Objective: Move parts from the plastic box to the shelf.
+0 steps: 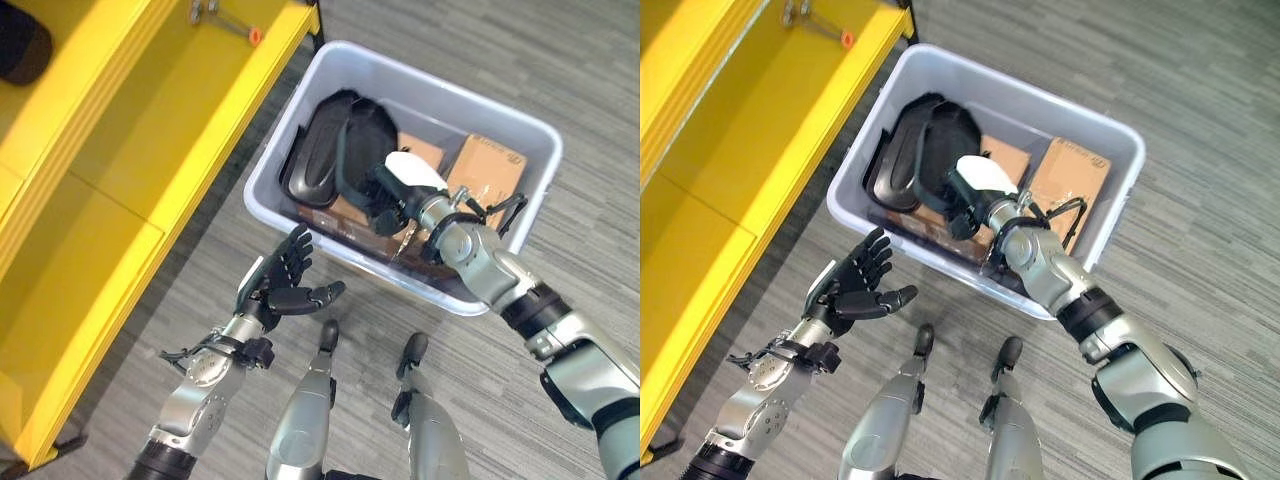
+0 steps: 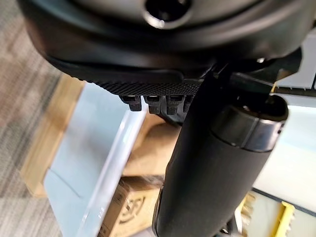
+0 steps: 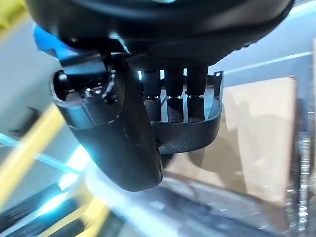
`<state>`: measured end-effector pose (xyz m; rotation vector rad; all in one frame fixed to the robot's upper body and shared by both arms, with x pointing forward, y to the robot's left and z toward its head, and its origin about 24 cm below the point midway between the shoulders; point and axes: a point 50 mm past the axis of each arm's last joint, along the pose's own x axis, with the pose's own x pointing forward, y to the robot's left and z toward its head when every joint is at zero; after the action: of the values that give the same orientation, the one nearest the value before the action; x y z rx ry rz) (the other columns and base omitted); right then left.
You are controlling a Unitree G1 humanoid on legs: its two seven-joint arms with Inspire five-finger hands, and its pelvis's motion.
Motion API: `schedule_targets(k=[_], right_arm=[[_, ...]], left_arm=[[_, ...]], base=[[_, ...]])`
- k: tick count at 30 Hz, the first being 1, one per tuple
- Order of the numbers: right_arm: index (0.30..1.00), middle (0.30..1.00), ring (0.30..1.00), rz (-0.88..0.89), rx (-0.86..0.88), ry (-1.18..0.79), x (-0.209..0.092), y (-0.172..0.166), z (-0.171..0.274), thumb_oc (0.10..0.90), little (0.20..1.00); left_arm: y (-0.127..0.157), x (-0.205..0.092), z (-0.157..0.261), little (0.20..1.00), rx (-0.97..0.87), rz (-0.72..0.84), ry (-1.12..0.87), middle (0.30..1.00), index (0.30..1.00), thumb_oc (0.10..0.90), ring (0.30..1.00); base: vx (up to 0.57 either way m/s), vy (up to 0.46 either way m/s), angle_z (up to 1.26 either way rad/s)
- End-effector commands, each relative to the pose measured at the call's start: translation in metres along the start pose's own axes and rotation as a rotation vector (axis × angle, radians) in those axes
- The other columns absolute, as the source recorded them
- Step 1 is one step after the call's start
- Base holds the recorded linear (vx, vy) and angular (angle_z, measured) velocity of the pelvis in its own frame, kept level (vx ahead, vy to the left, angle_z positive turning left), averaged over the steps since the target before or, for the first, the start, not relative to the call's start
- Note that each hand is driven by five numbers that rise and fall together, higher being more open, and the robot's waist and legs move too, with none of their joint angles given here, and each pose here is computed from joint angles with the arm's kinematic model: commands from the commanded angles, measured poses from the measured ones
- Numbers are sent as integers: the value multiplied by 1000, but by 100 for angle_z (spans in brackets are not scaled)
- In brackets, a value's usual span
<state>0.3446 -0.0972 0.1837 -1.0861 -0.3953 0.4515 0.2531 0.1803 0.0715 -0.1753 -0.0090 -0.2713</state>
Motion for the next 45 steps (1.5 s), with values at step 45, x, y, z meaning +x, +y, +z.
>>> schedule_targets(k=[45], right_arm=[[300,300,300,-248,61,-516,-52,-35,94,400,300]], left_arm=[[-10,-11,13,1000,145,-198,-46,1000,1000,900,1000]], base=[[19,-53,23]])
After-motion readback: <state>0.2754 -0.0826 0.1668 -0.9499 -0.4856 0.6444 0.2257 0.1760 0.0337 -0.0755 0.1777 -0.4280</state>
